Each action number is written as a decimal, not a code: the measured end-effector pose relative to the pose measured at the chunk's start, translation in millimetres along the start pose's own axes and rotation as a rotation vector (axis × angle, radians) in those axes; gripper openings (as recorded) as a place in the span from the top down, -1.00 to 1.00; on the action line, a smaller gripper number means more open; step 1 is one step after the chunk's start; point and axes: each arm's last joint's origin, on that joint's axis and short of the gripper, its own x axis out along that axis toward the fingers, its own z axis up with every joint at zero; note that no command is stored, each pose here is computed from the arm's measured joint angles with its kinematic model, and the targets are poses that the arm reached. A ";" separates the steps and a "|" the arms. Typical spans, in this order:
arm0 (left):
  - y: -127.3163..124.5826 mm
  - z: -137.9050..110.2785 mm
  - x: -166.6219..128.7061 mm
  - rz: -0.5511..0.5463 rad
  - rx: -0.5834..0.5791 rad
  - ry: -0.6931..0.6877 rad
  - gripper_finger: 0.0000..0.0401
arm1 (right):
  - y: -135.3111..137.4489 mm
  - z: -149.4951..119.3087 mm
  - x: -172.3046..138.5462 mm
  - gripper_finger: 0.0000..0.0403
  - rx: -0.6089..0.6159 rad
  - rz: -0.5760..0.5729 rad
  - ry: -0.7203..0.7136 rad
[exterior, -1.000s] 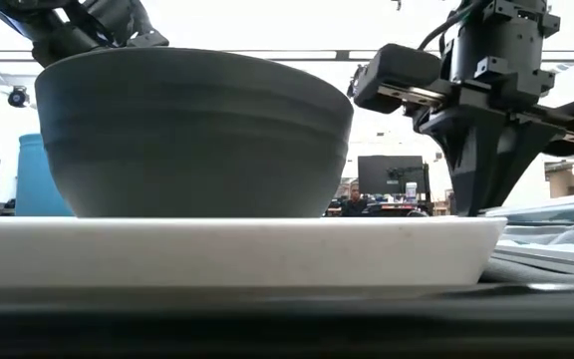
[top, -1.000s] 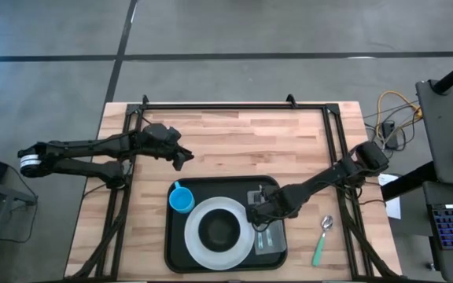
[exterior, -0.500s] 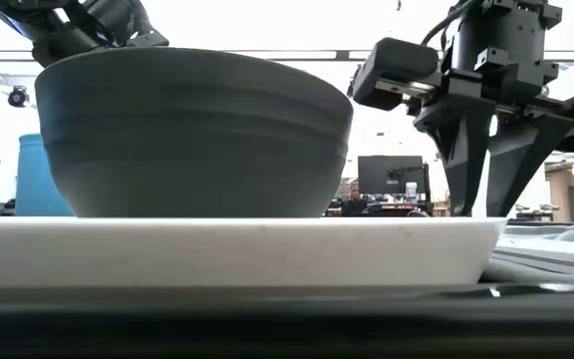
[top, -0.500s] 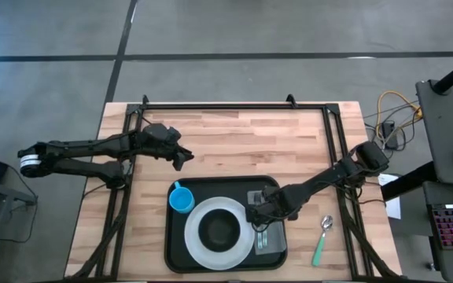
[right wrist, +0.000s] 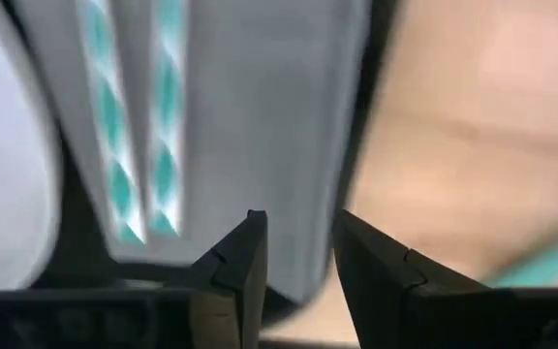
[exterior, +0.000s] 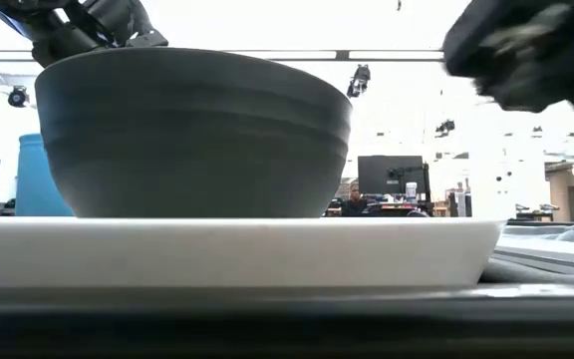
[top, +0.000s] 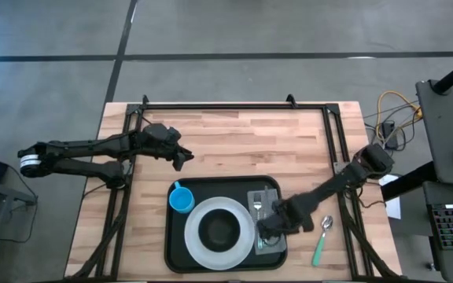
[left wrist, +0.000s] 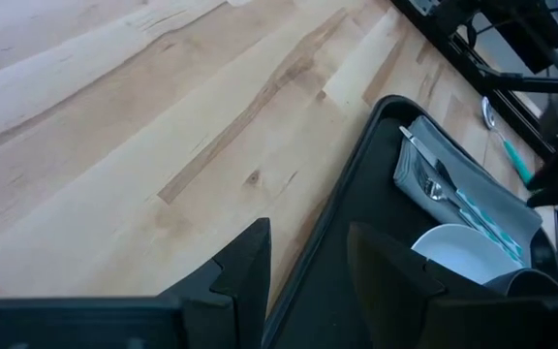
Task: Set up tray
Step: Put the green spoon on the gray napkin to the right side of the white knife
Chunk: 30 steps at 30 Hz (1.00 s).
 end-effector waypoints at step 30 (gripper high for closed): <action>-0.1 0.1 -0.1 0.000 0.004 -0.002 0.40 | -99.0 -29.8 61.5 0.40 0.249 -0.373 0.025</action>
